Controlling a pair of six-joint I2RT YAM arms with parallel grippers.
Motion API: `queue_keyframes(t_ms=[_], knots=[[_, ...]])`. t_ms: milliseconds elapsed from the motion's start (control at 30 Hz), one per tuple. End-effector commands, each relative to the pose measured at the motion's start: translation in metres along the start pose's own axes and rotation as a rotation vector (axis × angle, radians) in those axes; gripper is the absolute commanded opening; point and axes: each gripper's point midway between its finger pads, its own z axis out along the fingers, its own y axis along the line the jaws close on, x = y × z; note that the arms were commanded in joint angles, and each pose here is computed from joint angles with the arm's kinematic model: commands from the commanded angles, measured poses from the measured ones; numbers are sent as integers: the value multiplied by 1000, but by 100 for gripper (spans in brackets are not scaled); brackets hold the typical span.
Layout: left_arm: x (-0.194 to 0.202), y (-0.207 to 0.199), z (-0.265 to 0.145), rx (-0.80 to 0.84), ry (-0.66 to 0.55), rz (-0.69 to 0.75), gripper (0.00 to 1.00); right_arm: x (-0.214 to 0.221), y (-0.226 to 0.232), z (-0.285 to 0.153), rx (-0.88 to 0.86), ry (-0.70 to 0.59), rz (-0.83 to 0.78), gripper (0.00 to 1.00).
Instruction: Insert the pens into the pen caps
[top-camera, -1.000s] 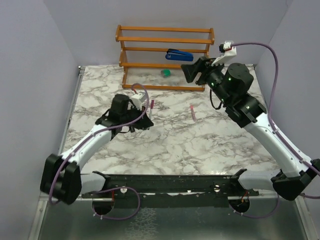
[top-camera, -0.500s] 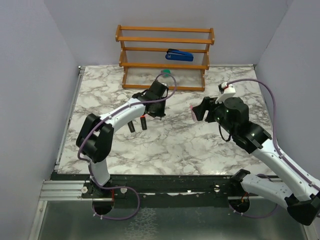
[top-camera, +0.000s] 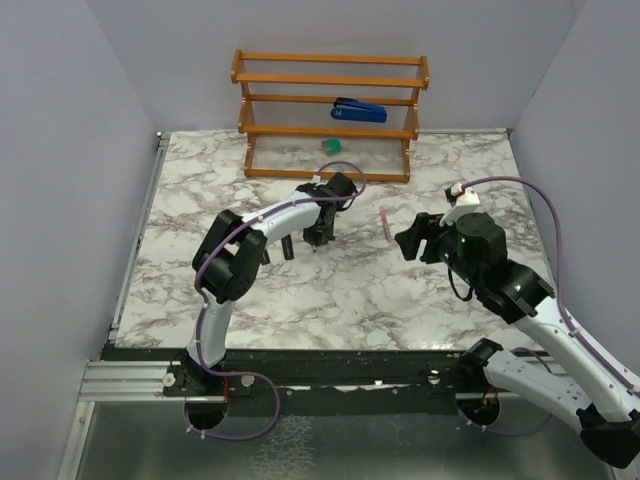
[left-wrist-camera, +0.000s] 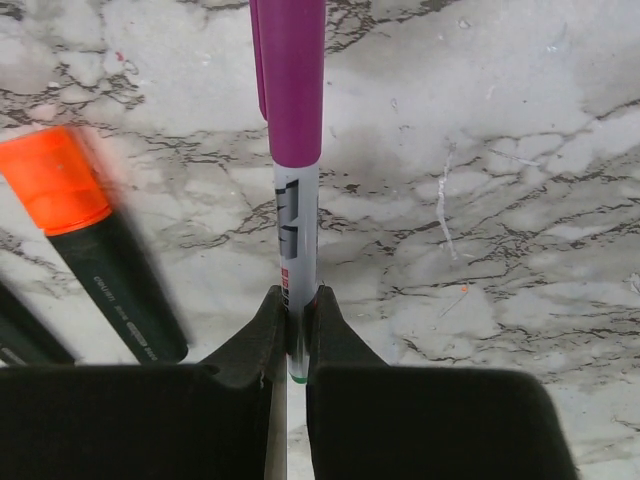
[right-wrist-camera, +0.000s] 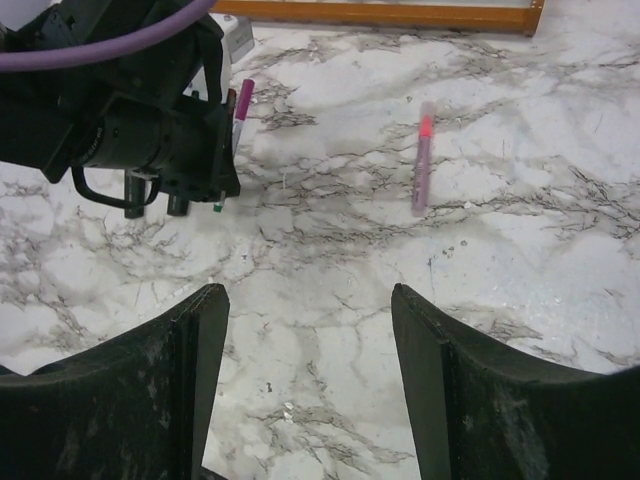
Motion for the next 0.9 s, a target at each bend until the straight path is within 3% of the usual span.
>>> queue_keyframes(t_ms=[0, 200, 500, 600, 767, 867], knots=[[-11, 10, -8, -70, -20, -21, 6, 11, -8, -2, 27, 26, -30, 70], [-5, 9, -5, -68, 9, -10, 16, 17, -7, 0, 17, 42, -32, 71], [-13, 1, -12, -27, -3, 19, 50, 19, 1, 4, -20, 67, -25, 71], [-19, 1, -16, -21, -21, 28, 52, 15, 3, 4, -20, 62, -20, 72], [-50, -6, -47, 35, -126, 59, 54, -1, 3, 4, -5, 15, -19, 74], [-75, -8, -79, 82, -231, 72, 68, -15, 6, 3, -6, -22, -12, 82]])
